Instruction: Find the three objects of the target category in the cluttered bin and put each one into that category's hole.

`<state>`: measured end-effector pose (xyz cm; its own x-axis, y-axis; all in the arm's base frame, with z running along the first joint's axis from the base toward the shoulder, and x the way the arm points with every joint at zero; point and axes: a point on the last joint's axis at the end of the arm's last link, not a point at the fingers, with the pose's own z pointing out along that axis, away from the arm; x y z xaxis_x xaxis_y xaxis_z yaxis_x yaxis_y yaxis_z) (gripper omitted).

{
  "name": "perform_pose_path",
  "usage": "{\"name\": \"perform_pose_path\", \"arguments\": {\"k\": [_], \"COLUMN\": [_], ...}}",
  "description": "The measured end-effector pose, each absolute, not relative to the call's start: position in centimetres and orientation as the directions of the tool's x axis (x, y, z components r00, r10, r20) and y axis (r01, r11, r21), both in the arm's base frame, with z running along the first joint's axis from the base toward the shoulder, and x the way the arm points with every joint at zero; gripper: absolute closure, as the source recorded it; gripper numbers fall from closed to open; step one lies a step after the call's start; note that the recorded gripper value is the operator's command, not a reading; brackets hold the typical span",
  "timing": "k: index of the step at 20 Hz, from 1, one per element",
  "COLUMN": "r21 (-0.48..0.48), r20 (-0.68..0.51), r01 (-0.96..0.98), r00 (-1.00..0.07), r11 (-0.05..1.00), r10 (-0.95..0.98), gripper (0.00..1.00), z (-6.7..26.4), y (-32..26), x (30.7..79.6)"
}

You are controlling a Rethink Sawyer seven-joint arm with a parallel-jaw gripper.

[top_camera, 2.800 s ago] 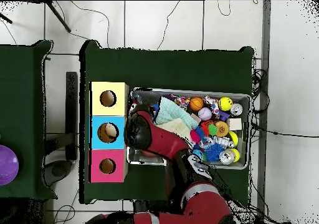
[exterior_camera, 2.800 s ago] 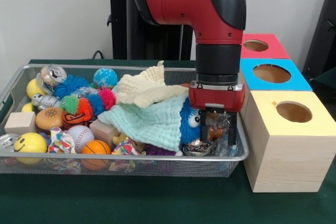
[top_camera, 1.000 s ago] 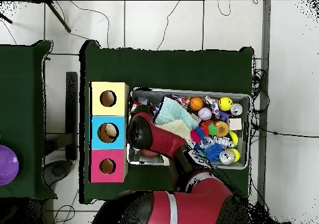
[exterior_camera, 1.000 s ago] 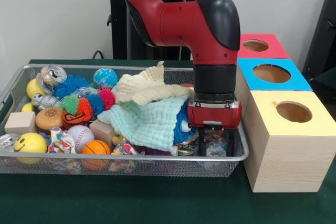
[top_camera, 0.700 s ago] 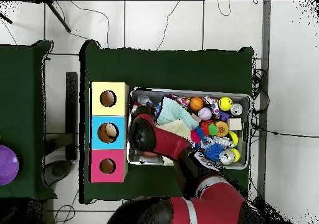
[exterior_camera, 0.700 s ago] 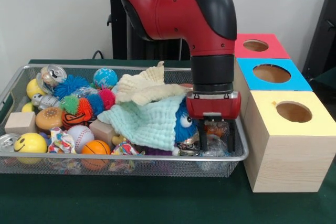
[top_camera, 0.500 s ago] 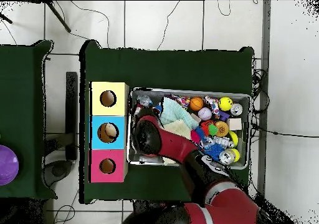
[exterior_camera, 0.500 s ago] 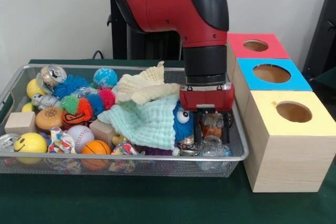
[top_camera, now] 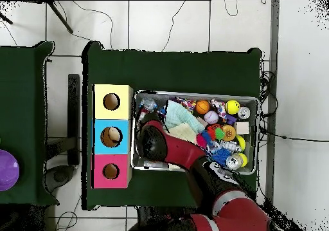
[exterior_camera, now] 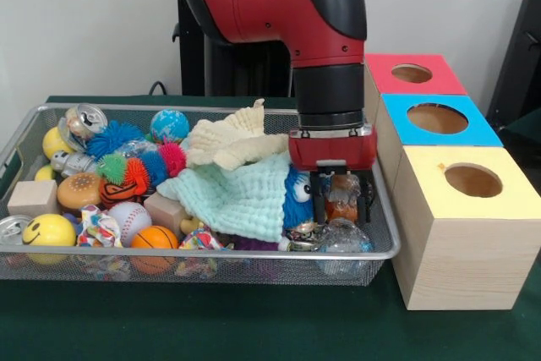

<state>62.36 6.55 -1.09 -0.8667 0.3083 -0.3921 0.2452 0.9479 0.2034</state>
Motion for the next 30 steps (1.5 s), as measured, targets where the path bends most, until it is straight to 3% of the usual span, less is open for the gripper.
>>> {"name": "perform_pose_path", "arguments": {"k": [12,30], "r21": [0.186,0.189], "r20": [-0.381,-0.384], "r01": [0.238,0.224], "r00": [-0.877,-0.879], "r11": [0.953,0.956], "r10": [0.294,0.282], "gripper": [0.0,0.0], "z": [-3.7,-5.2], "y": [7.9,7.1], "x": [62.5,62.7]}}
